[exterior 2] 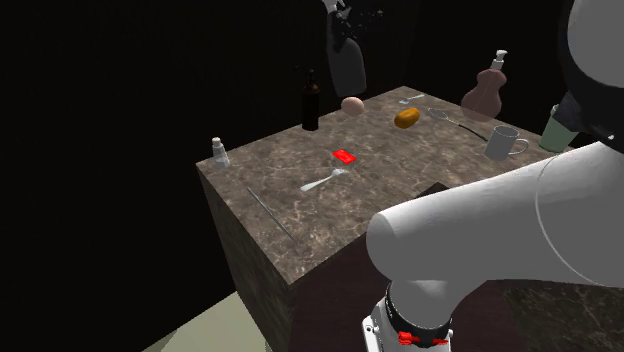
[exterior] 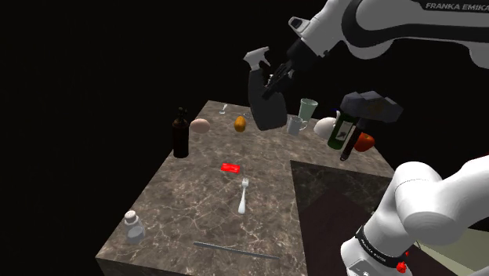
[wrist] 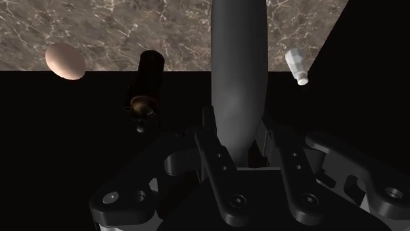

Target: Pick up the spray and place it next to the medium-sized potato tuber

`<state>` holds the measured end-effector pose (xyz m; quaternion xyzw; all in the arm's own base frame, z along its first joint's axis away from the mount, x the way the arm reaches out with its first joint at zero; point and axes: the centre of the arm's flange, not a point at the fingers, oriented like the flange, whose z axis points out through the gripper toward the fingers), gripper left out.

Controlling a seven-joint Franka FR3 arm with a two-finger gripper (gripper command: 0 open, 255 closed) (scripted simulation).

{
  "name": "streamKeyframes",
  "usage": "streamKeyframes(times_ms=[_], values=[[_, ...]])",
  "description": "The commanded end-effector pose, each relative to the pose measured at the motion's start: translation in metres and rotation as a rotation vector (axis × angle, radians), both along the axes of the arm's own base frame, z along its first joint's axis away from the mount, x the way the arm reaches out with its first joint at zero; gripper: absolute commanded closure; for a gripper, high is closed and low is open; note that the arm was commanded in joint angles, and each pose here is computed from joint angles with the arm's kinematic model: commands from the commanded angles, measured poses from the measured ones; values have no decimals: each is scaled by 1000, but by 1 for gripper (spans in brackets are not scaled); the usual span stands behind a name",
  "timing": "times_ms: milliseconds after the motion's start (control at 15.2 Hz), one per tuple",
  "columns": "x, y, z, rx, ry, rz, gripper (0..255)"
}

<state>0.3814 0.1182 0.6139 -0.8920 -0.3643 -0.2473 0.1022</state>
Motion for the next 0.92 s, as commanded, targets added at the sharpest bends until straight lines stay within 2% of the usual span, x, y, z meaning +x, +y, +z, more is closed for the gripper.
streamKeyframes(times_ms=[0,858], values=[[19,-21,-2,-1,-1,1,255],[141,-142,-2,-1,-1,1,255]])
